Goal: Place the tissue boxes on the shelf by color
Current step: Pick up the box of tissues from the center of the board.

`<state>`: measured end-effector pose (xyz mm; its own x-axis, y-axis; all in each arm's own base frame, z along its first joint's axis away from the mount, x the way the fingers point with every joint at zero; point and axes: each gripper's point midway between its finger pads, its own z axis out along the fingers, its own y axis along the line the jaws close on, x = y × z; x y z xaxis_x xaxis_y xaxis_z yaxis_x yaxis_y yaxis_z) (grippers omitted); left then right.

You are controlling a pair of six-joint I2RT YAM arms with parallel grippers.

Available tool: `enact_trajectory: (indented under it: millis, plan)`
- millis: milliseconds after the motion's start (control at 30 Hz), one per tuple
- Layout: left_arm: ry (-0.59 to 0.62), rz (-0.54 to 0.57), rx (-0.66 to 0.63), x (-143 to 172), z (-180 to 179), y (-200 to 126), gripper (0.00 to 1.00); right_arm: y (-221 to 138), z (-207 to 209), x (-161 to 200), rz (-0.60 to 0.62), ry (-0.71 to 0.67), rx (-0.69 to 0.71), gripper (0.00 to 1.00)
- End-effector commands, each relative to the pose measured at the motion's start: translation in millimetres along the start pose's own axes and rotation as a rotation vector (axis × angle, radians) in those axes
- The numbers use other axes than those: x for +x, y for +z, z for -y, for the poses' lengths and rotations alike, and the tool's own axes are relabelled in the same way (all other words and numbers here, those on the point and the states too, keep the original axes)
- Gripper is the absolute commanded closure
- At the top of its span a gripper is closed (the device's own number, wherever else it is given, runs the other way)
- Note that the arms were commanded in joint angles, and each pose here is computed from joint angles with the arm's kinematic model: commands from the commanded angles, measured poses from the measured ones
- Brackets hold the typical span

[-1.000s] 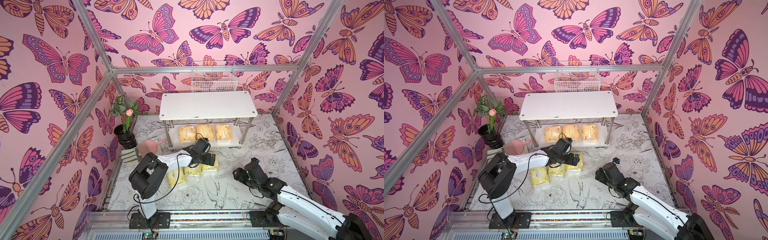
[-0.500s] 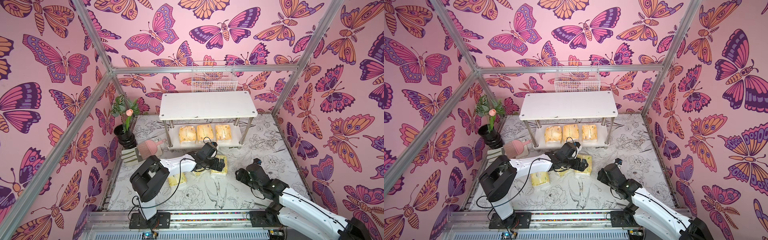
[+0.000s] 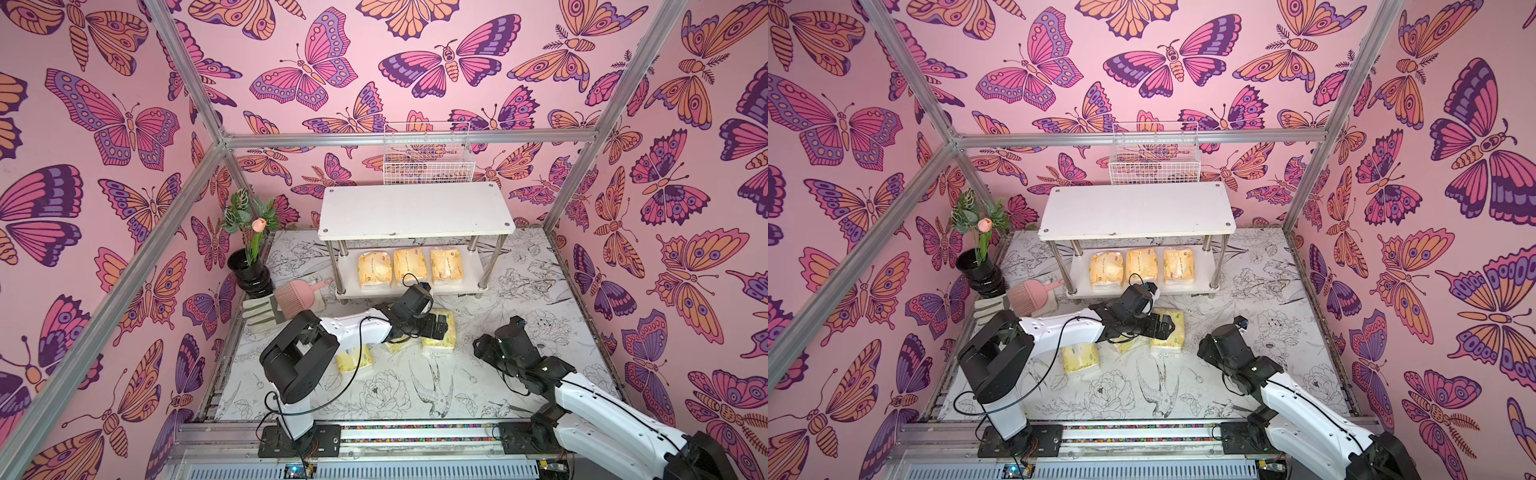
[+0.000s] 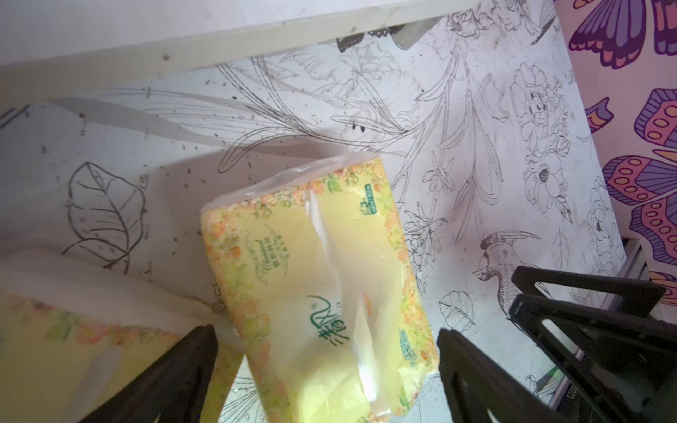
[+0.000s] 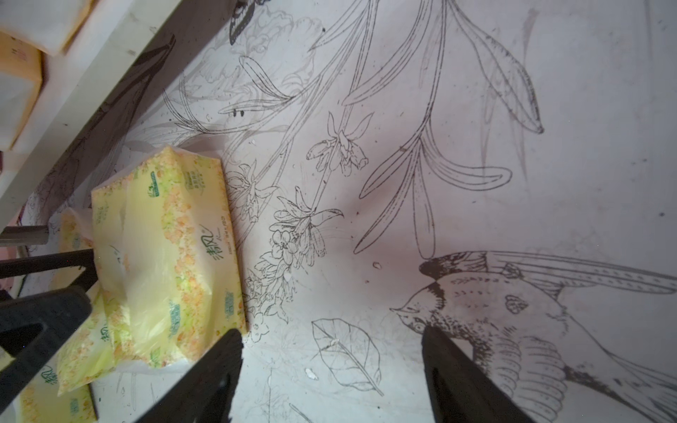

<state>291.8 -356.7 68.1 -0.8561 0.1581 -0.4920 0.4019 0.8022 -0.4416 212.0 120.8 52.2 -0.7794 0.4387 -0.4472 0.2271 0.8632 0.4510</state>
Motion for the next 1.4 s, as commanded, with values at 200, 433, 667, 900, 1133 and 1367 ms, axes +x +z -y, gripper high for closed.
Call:
enact_trajectory:
  millis: [200, 433, 667, 900, 1133, 1367]
  plan:
    - [-0.090, 0.001, -0.112, 17, -53, -13, 0.00, 0, -2, -4, 0.000, -0.015, -0.006, 0.20]
    - [-0.088, 0.028, -0.116, 17, -64, -33, 0.00, 1, -10, -7, -0.001, -0.022, -0.026, 0.20]
    - [-0.046, 0.077, 0.032, -16, -20, -56, 0.00, 0, -29, -11, 0.001, -0.044, -0.100, 0.19]
    - [-0.074, 0.044, 0.120, -32, 3, -45, 0.00, -4, -44, -14, 0.017, -0.054, -0.196, 0.10]
    - [-0.101, -0.006, 0.108, -30, -3, -17, 0.00, 5, -55, -4, -0.038, -0.044, -0.288, 0.02]
    - [-0.116, -0.036, 0.094, -22, -10, -1, 0.00, 24, -63, 10, -0.120, -0.044, -0.330, 0.02]
